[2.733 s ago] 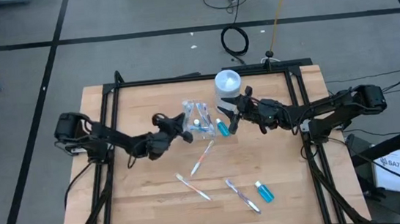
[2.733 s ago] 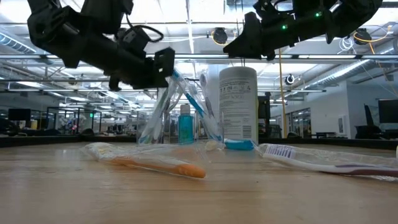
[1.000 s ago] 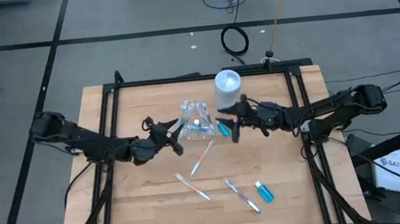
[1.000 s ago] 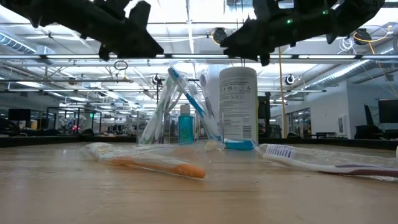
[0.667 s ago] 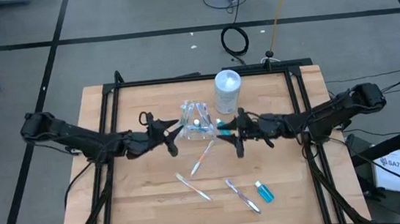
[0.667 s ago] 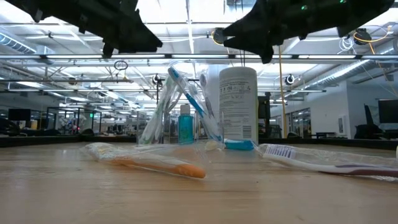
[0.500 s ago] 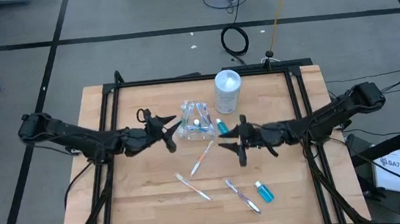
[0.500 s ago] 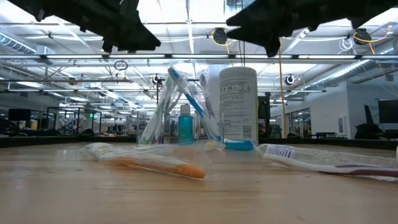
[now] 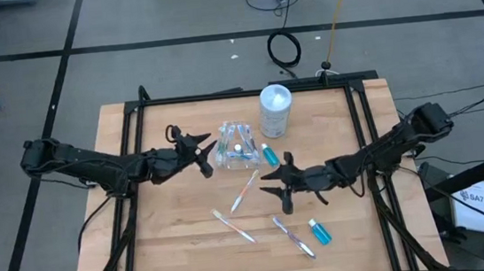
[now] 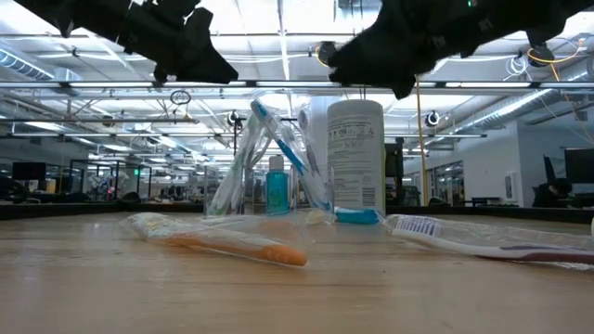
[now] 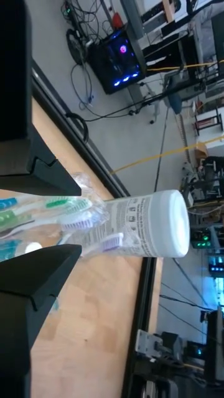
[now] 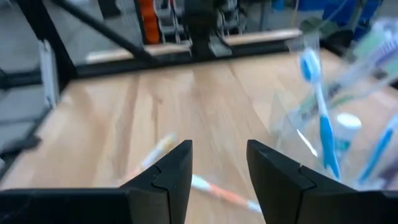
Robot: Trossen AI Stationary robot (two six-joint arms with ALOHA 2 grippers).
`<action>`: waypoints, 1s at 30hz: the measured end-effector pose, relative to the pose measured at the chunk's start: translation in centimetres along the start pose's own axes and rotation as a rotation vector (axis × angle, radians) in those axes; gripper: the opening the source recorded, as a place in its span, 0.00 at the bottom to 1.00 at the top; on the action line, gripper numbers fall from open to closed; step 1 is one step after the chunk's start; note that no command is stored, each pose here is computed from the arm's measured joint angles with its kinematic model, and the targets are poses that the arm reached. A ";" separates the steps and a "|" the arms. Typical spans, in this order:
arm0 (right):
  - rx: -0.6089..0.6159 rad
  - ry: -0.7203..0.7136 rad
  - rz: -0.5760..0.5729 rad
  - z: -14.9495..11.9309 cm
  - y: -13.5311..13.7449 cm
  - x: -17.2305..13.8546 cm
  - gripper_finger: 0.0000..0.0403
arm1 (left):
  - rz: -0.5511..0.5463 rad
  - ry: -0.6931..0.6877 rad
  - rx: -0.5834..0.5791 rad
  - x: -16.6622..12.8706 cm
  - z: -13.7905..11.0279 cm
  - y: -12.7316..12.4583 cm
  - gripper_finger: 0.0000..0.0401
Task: Pick & Place toothbrushing station
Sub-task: Put the top mouthwash into the transparent organizer
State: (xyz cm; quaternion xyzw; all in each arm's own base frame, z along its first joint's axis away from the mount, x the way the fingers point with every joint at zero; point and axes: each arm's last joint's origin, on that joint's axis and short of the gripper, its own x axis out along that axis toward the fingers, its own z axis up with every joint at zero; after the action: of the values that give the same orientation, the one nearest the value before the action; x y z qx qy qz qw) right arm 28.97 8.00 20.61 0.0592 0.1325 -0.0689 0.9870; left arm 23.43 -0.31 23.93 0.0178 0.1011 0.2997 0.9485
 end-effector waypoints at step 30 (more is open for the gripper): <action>0.138 0.302 -0.414 -8.5 -9.9 3.9 0.59 | -0.038 0.040 -0.027 0.1 -0.4 0.0 0.36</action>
State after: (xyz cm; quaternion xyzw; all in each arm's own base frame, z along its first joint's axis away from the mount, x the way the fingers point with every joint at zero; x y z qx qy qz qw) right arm 29.02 -1.01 10.41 0.1077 0.2825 -0.2686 0.9146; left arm 23.41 -0.28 23.50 -0.0030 0.1162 0.2832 0.9520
